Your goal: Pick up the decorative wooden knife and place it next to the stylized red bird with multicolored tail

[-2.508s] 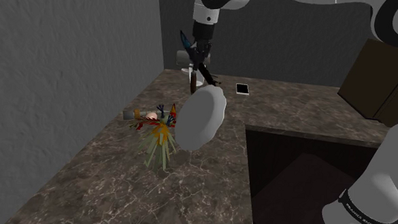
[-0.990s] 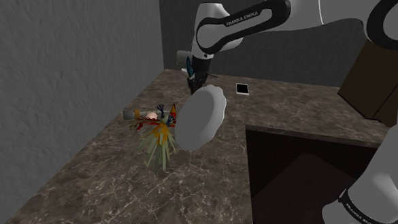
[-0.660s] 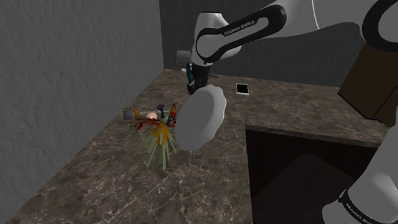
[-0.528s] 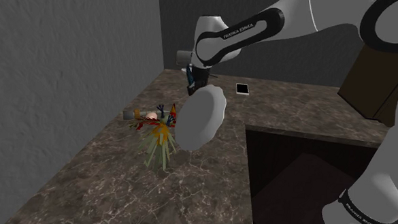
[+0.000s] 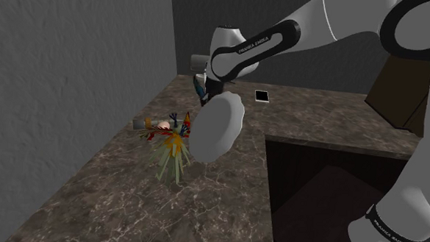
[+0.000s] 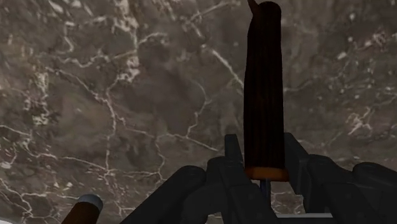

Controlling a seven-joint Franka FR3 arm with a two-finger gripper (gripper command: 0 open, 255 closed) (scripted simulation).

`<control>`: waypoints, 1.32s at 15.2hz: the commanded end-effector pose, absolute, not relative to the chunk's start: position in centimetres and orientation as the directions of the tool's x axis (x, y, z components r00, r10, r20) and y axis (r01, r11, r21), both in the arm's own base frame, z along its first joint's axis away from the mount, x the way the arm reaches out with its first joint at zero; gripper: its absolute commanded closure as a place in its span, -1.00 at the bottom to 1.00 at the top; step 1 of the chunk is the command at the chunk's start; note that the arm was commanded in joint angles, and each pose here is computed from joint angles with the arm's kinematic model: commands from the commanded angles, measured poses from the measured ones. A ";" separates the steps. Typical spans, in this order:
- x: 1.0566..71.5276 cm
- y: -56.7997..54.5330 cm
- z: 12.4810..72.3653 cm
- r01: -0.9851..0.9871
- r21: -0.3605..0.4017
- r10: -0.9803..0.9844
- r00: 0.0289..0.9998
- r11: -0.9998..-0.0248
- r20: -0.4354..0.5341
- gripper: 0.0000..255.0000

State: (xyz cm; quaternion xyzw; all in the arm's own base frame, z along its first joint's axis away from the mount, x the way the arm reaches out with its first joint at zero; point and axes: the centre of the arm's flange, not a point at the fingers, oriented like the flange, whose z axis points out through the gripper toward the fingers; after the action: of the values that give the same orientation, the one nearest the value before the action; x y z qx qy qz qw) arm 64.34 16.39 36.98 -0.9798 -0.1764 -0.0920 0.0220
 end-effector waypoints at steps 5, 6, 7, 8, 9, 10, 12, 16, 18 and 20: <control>63.6 16.4 32.9 0.350 -0.018 0.346 0.930 -0.936 0.121 1.00; 63.6 16.4 32.9 0.350 -0.018 0.346 0.930 -0.936 0.121 1.00; 63.6 16.4 32.9 0.350 -0.018 0.346 0.930 -0.936 0.121 1.00; 63.6 16.4 32.9 0.350 -0.018 0.346 0.930 -0.936 0.121 1.00; 63.6 16.4 32.9 0.350 -0.018 0.346 0.930 -0.936 0.121 1.00; 63.6 16.4 32.9 0.350 -0.018 0.346 0.930 -0.936 0.121 1.00; 63.6 16.4 32.9 0.350 -0.018 0.346 0.930 -0.936 0.121 -1.00; 63.6 16.4 32.9 0.350 -0.018 0.346 0.930 -0.936 0.121 -1.00; 63.4 16.3 34.2 0.350 -0.018 0.346 0.930 -0.936 0.121 -1.00; 63.1 16.2 36.9 0.350 -0.018 0.346 0.930 -0.936 0.121 -1.00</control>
State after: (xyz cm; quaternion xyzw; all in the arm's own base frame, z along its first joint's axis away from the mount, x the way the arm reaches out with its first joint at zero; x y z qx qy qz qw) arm 63.25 15.99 35.56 -0.9822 -0.1772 -0.0584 0.0198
